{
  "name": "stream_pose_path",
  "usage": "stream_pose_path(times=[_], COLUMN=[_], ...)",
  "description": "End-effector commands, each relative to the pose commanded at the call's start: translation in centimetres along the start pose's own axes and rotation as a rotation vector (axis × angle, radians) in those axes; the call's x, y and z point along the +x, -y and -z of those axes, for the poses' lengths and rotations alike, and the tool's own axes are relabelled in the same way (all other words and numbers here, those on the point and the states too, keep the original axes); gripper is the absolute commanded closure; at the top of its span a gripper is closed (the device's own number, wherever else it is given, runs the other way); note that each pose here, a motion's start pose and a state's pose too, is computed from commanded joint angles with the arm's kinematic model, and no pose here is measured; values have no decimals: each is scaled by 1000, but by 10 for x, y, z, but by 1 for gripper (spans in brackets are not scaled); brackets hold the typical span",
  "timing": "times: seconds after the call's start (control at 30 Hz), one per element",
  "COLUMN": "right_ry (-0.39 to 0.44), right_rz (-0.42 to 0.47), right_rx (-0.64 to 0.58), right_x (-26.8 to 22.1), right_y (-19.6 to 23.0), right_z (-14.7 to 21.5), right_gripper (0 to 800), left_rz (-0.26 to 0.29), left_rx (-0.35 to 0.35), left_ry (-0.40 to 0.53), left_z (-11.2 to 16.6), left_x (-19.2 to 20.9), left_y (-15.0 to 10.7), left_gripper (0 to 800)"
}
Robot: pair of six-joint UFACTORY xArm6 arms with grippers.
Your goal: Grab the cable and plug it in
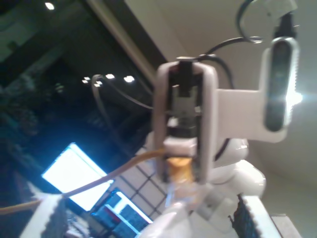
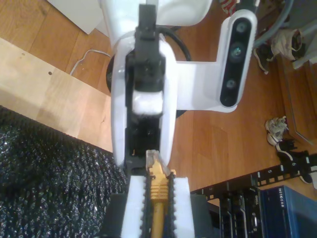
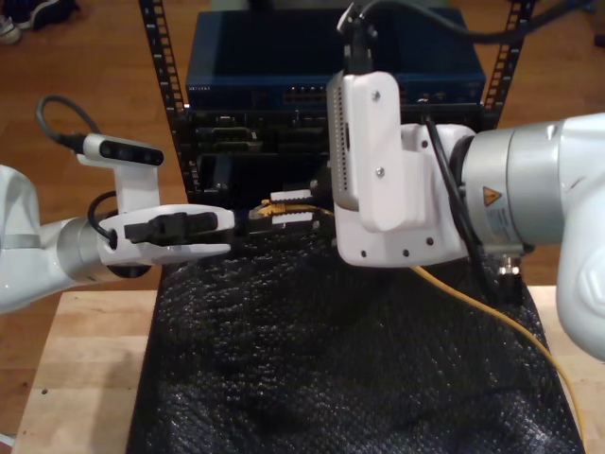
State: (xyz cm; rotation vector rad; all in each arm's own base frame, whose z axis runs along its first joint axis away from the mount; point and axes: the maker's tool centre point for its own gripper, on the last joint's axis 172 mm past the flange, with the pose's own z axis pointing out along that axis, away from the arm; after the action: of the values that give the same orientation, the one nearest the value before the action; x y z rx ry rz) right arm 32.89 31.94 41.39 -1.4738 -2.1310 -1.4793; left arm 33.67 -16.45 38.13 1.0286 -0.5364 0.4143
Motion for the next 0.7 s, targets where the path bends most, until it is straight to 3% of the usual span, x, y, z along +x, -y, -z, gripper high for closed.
stream_pose_path(times=[0.33, 0.7], right_ry=[67, 111], right_rz=[-95, -246], right_rx=[-51, 23], right_x=[-40, -85], right_y=[-28, -16], right_z=[13, 31], right_gripper=[800, 800], left_rz=[-77, -127], left_rx=[105, 303], left_ry=[67, 218], left_z=[-5, 30], left_x=[8, 4], left_y=[-3, -5], left_gripper=[16, 11])
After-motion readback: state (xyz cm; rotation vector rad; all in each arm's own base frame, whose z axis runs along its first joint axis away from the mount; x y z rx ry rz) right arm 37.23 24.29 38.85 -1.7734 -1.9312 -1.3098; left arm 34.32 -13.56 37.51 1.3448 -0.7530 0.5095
